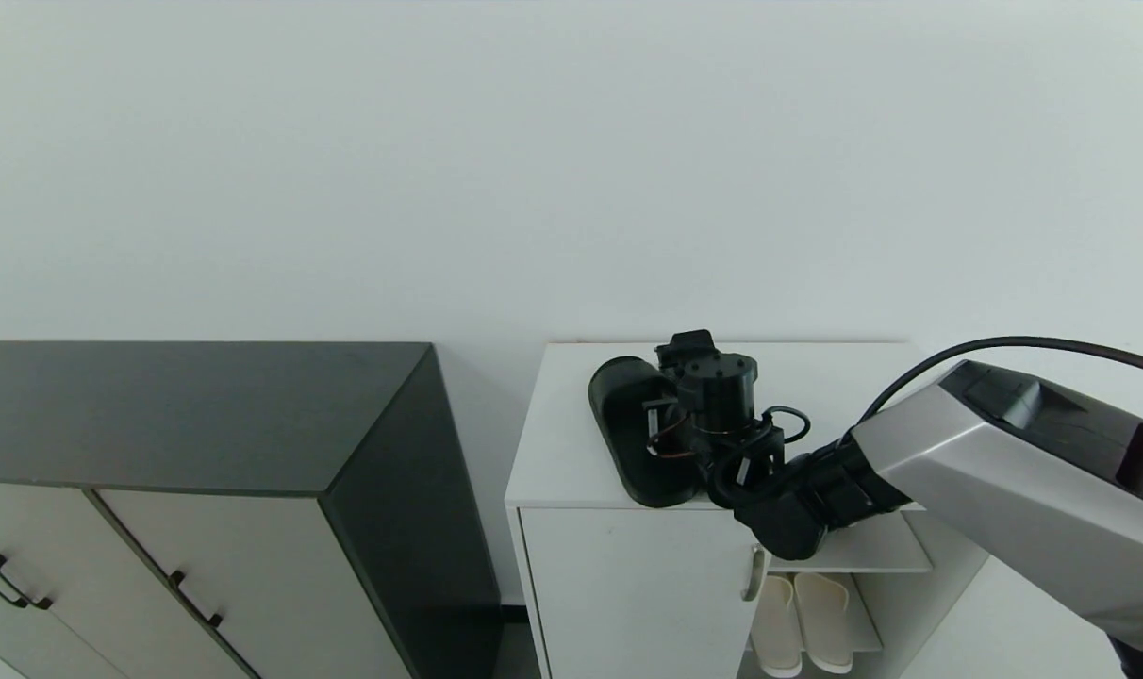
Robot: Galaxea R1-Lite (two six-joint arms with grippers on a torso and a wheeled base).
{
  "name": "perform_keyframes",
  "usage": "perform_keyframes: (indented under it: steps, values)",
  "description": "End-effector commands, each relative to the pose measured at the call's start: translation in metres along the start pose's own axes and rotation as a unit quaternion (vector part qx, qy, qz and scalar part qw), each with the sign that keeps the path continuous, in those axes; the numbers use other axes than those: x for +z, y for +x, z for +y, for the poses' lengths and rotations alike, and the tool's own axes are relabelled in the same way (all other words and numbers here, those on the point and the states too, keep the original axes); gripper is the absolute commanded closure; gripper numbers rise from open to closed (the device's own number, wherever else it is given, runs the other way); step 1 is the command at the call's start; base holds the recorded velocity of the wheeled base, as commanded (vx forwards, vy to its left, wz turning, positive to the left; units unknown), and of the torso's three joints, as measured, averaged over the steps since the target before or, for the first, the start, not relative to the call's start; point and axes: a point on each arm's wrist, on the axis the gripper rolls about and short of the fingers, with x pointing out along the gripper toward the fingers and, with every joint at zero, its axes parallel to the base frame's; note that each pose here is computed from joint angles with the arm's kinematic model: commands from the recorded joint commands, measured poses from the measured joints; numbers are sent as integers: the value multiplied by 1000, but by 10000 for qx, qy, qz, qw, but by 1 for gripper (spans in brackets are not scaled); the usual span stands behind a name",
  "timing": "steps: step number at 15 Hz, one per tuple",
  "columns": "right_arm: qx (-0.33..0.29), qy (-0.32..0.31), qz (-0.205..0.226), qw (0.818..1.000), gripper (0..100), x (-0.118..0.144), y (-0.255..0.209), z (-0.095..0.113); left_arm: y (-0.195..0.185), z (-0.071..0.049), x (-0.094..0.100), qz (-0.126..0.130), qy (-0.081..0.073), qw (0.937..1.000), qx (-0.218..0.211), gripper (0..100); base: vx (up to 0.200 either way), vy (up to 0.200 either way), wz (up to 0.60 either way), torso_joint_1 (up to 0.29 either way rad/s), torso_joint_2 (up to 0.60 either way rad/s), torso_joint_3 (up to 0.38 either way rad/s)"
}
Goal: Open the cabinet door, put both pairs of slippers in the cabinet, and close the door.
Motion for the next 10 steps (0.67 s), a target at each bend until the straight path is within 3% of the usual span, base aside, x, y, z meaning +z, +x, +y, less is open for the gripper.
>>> perform_keyframes:
  steps: [1, 4, 10]
  values:
    - [51, 51, -113, 9999, 100, 17, -14, -2, 0, 0, 0, -1, -1, 10000, 1, 100, 0, 0, 0, 0, 0, 0]
    - [227, 56, -126, 9996, 100, 39, -57, -10, 0, 0, 0, -1, -1, 10000, 1, 100, 0, 0, 0, 0, 0, 0]
    - [947, -136, 168, 9953, 100, 45, -155, -33, 0, 0, 0, -1, -1, 10000, 9, 100, 0, 0, 0, 0, 0, 0]
